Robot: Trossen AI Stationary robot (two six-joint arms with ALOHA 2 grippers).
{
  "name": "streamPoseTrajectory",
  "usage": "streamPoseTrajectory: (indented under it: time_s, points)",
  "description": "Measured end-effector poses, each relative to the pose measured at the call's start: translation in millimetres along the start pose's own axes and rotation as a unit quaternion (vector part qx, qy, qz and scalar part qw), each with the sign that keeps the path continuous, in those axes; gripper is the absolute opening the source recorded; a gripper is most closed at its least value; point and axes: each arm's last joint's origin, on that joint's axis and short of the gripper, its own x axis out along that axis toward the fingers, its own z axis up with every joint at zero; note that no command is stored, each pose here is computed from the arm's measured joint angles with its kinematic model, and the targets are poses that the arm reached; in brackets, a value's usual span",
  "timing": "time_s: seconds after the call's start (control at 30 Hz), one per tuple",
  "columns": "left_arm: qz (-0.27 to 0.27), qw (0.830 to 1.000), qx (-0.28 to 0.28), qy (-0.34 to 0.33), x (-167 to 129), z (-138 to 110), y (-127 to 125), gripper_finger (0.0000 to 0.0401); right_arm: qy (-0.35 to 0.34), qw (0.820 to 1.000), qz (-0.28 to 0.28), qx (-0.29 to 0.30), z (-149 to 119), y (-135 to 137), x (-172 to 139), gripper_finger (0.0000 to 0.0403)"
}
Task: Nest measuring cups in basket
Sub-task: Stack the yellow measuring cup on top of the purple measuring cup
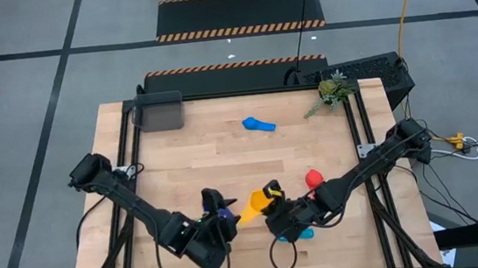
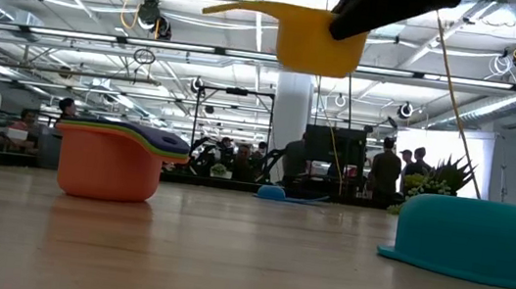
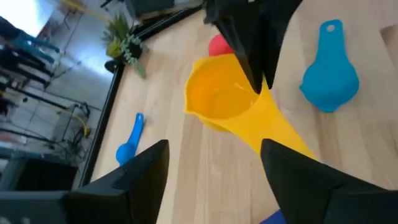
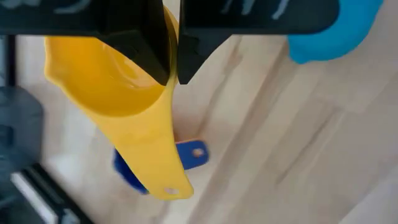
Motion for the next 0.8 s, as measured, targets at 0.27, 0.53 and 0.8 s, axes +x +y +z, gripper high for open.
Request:
streamPoseTrajectory:
  time_s: [0.27,0.53,0.8]
  points:
    - [0.006,0.998,0.061,-0.014,-10,0,-7,0.0207,-0.034,0.994,0.092,-0.04,3,5,-1,0.0]
    - [-0.022,0.993,0.119,-0.016,-14,-1,-11,0.0165,-0.124,0.961,0.225,-0.1,12,13,-4,0.0]
    - [-0.096,0.979,0.159,-0.08,-26,10,-26,0.0129,-0.212,0.922,0.297,-0.129,1,16,4,0.0]
